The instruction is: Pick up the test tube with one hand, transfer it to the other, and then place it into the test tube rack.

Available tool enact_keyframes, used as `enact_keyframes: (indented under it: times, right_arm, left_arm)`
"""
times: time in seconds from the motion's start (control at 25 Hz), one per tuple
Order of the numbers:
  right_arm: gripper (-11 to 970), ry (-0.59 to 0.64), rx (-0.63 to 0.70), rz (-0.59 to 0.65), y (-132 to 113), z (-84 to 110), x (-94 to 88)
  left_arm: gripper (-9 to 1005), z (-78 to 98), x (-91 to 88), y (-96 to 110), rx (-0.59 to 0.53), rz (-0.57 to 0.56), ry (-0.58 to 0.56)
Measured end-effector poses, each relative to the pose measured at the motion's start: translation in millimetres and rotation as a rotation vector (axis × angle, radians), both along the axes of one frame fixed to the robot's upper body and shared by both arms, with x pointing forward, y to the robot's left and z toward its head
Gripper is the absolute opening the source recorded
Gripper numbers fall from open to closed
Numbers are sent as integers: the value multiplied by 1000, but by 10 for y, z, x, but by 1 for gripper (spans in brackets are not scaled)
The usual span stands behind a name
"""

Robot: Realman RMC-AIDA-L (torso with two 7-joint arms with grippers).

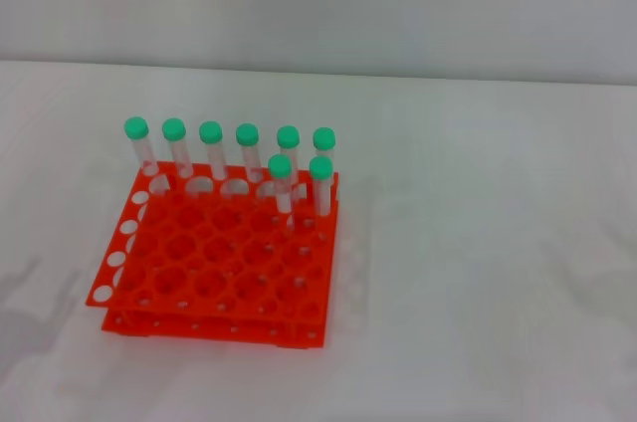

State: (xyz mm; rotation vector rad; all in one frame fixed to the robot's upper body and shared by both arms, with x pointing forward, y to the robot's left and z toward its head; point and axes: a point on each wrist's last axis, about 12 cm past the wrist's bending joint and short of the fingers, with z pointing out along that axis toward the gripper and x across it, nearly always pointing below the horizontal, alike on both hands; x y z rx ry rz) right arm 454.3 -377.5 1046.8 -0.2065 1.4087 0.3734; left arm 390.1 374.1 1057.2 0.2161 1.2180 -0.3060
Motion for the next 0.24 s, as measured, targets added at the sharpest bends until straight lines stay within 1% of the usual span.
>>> enact_keyframes:
  times: [0.16,0.24]
  right_arm:
    - [855,-16,12,-24,-35,10,-41]
    - [855,-18,8,-23,-35,10,-45]
  left_arm:
    - [528,-47,-17,-30,-58,49,-16]
    - [528,-44,17,-52,-47,52,-30]
